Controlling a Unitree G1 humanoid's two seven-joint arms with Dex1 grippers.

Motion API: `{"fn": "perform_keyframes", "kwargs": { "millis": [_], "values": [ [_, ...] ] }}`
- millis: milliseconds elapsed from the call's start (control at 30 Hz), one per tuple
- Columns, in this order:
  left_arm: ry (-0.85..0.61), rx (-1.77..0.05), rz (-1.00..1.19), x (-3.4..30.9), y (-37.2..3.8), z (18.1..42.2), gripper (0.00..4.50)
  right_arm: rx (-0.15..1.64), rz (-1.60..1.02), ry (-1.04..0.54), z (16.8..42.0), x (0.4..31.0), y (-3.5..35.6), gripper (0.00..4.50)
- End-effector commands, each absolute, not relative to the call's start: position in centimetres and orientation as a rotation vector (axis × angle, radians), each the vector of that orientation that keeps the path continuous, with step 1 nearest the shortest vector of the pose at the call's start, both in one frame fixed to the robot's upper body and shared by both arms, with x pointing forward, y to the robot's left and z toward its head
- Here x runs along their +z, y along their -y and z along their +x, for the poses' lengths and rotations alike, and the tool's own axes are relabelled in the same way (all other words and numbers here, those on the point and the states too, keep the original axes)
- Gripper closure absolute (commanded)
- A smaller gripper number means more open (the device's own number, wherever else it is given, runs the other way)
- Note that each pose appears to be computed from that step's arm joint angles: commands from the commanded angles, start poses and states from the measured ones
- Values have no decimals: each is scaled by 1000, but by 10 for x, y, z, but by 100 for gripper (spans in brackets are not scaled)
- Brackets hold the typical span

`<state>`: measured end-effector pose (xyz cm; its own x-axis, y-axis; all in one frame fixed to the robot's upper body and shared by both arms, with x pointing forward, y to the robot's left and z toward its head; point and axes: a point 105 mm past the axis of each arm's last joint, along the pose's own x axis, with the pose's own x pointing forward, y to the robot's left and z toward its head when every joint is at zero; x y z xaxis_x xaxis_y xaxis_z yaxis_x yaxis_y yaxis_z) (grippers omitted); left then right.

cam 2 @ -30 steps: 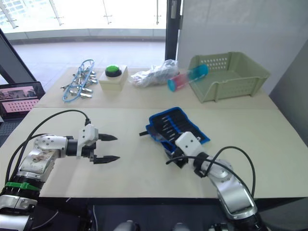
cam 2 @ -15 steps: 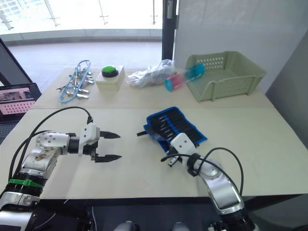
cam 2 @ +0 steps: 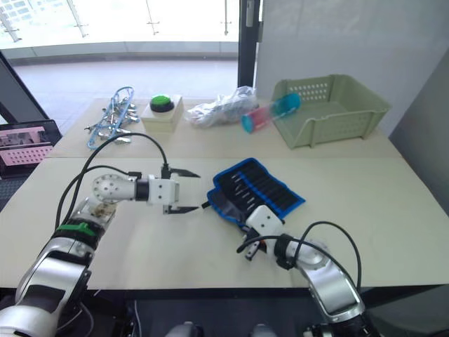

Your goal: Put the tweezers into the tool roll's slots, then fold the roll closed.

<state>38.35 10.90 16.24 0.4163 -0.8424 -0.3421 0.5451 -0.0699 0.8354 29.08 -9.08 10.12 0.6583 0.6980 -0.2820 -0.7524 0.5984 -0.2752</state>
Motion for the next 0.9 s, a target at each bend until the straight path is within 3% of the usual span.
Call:
{"fn": "perform_keyframes", "kwargs": {
  "millis": [33, 433, 600, 900],
  "values": [
    [398, -1168, 1268, 163, -92, 389, 0, 832, -376, -105, 286, 113, 89, 449],
    [499, -1181, 1509, 153, -61, 395, 0, 787, -376, -105, 286, 115, 96, 449],
    [520, -1152, 1524, 156, -59, 398, 146, 784, -379, -103, 287, 115, 97, 450],
    [483, -1144, 1487, 156, -64, 401, 448, 781, -394, -110, 290, 114, 102, 450]
  ]
}}
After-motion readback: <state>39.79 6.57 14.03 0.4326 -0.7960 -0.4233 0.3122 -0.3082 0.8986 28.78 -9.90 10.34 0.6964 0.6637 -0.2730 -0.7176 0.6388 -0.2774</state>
